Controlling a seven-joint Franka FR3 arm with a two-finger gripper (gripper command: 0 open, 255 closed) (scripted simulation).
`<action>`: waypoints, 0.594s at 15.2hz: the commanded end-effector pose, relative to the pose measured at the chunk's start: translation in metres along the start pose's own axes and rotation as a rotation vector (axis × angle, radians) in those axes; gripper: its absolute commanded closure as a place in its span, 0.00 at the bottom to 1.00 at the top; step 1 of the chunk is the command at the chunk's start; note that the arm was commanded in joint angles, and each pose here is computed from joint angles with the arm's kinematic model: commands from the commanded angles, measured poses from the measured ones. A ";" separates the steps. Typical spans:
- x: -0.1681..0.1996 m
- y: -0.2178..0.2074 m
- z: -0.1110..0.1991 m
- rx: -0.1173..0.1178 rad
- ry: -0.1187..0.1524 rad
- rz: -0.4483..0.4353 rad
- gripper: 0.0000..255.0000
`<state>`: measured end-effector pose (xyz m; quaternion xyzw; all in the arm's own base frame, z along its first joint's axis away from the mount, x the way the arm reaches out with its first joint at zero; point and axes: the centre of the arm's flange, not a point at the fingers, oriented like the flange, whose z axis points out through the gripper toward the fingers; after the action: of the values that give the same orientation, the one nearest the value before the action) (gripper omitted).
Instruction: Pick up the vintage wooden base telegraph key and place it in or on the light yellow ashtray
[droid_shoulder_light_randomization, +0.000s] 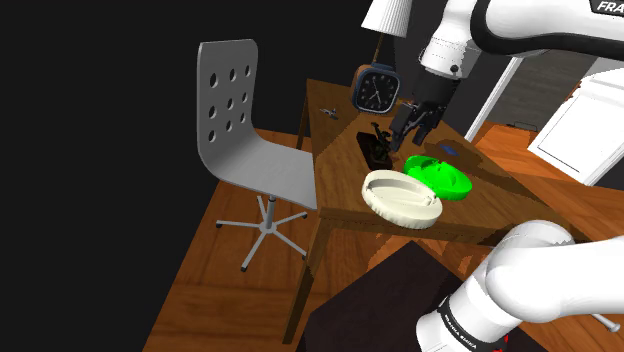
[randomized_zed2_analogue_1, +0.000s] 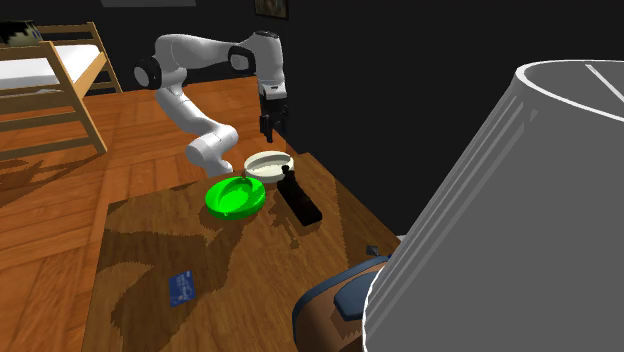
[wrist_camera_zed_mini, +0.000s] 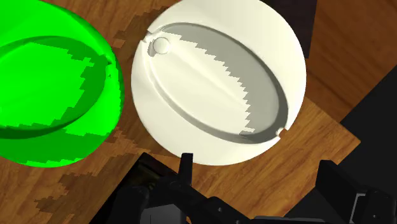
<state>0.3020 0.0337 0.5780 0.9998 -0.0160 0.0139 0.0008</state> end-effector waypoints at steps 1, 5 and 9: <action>0.000 0.000 0.000 0.000 0.000 0.000 0.00; 0.044 0.024 0.012 -0.010 0.003 0.115 0.00; 0.085 0.053 0.024 -0.019 0.005 0.230 0.00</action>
<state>0.3784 -0.0120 0.5606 0.9932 -0.1154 0.0159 0.0076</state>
